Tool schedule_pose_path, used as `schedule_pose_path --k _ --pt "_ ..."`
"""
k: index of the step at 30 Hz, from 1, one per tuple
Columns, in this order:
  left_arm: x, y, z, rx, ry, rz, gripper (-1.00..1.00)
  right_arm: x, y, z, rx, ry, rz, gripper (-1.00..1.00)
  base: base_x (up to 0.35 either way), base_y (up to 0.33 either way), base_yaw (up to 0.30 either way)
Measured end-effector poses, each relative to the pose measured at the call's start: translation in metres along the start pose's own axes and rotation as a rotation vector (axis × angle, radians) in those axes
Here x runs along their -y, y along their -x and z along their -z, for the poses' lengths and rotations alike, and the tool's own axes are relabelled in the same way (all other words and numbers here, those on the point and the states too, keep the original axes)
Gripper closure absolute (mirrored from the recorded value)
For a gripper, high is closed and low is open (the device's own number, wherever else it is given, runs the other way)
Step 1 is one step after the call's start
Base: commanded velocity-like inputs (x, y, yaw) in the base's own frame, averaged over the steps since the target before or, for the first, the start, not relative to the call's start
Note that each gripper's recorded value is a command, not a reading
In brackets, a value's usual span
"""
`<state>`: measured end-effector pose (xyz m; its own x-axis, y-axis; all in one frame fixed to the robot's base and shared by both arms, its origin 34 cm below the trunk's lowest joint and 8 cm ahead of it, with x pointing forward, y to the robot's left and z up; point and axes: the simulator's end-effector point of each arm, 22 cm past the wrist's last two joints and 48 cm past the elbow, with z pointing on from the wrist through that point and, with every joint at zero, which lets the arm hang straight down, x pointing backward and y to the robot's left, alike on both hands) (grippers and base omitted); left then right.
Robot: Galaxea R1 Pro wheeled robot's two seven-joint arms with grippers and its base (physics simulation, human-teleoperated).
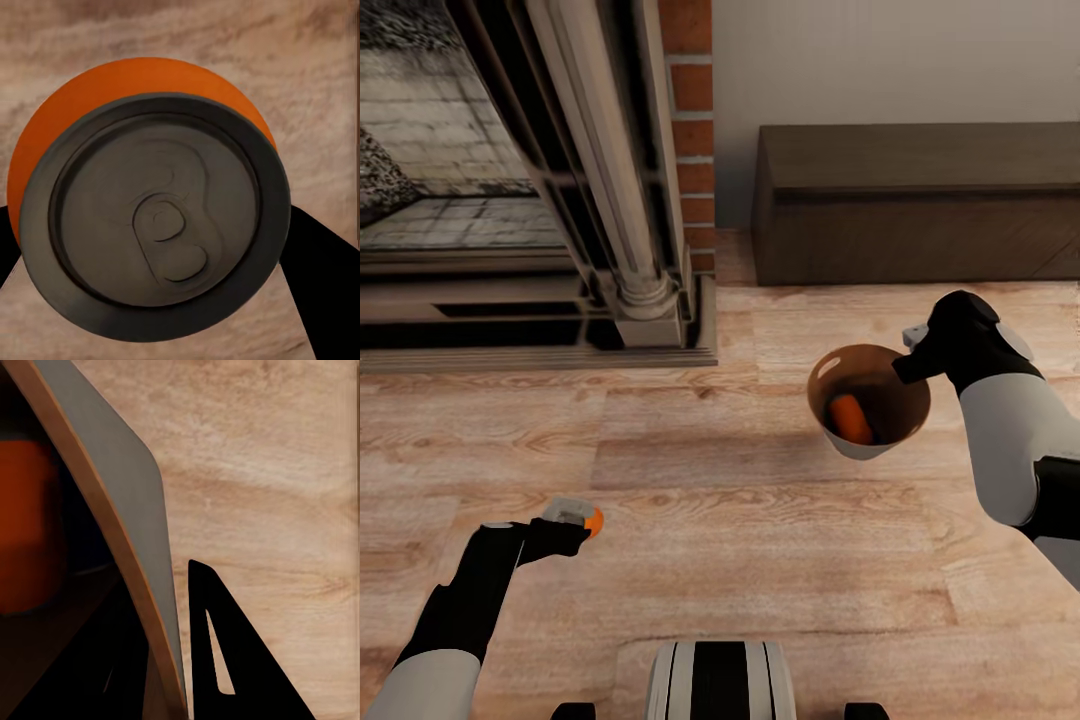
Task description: Put the three can of soda from the living room inside the tash can in the kitchen.
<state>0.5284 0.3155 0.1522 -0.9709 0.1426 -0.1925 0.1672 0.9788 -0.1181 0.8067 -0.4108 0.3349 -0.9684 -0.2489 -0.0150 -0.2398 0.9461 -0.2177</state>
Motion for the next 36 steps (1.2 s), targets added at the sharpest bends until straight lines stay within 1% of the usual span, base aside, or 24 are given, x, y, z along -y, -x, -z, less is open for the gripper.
schedule_pose_path --k 5,10,12,13,14,15,17,18,19,21,22,24,25,26,28,30,32,33,34,35,36 --pt "0.0 0.009 0.008 0.021 0.002 -0.003 1.0 0.002 -0.001 0.011 0.01 -0.004 0.0 1.0 0.0 0.0 0.0" --pt "0.001 0.019 0.018 0.04 -0.001 -0.004 1.0 -0.002 -0.004 0.018 0.015 0.004 0.001 1.0 0.0 0.0 0.0" --pt "0.002 0.022 0.022 0.041 -0.002 0.0 1.0 -0.006 -0.006 0.02 0.016 0.012 0.001 1.0 0.0 0.0 0.0" --pt "0.003 0.021 0.024 0.032 -0.004 0.009 1.0 -0.009 -0.007 0.02 0.017 0.018 0.002 1.0 0.0 0.0 0.0" --pt "0.006 0.02 0.025 0.019 -0.018 0.022 1.0 -0.012 -0.007 0.021 0.018 0.024 0.007 1.0 0.0 0.0 0.0" --pt "0.014 0.02 0.027 0.011 -0.054 0.032 1.0 -0.019 -0.005 0.024 0.024 0.03 0.022 1.0 0.0 0.0 0.0" --pt "0.024 0.023 0.032 0.012 -0.096 0.034 1.0 -0.033 -0.001 0.03 0.038 0.072 0.011 1.0 0.0 0.0 0.0" --pt "0.033 0.024 0.035 0.009 -0.139 0.04 1.0 -0.044 0.002 0.032 0.043 0.085 0.023 1.0 0.0 0.0 0.0" --pt "0.037 0.025 0.038 0.006 -0.158 0.042 1.0 -0.051 0.004 0.034 0.049 0.104 0.02 1.0 0.0 0.0 0.0" --pt "0.051 0.029 0.05 -0.011 -0.237 0.065 1.0 -0.07 0.005 0.035 0.043 0.123 0.045 1.0 0.0 0.0 0.0" --pt "0.055 0.033 0.055 -0.008 -0.255 0.065 1.0 -0.076 0.005 0.036 0.043 0.139 0.043 1.0 0.0 0.0 0.0" --pt "0.067 0.053 0.076 0.019 -0.324 0.064 1.0 -0.09 -0.003 0.032 0.024 0.157 0.055 1.0 0.0 0.0 0.0" --pt "0.069 0.062 0.089 0.029 -0.348 0.067 1.0 -0.095 -0.008 0.028 0.01 0.163 0.06 1.0 0.0 0.0 0.0" --pt "0.069 0.068 0.098 0.033 -0.356 0.068 1.0 -0.096 -0.01 0.028 0.007 0.163 0.062 1.0 0.0 0.0 0.0" --pt "0.06 0.09 0.127 0.061 -0.375 0.072 1.0 -0.099 -0.018 0.026 -0.01 0.162 0.073 1.0 0.0 0.0 0.0" --pt "0.055 0.103 0.146 0.076 -0.378 0.076 1.0 -0.101 -0.02 0.027 -0.015 0.167 0.076 1.0 0.0 0.0 0.0" --pt "0.051 0.132 0.176 0.118 -0.395 0.08 1.0 -0.11 -0.033 0.021 -0.043 0.183 0.077 1.0 0.0 0.0 0.0" --pt "0.051 0.141 0.185 0.131 -0.402 0.076 1.0 -0.111 -0.036 0.021 -0.048 0.187 0.076 1.0 0.0 0.0 0.0" --pt "0.053 0.156 0.199 0.16 -0.422 0.06 1.0 -0.114 -0.039 0.02 -0.054 0.189 0.085 1.0 0.0 0.0 0.0" --pt "0.054 0.165 0.207 0.176 -0.432 0.049 1.0 -0.116 -0.041 0.02 -0.061 0.192 0.085 1.0 0.0 0.0 0.0" --pt "0.059 0.181 0.223 0.205 -0.469 0.027 1.0 -0.121 -0.044 0.019 -0.065 0.194 0.099 1.0 0.0 0.0 0.0"
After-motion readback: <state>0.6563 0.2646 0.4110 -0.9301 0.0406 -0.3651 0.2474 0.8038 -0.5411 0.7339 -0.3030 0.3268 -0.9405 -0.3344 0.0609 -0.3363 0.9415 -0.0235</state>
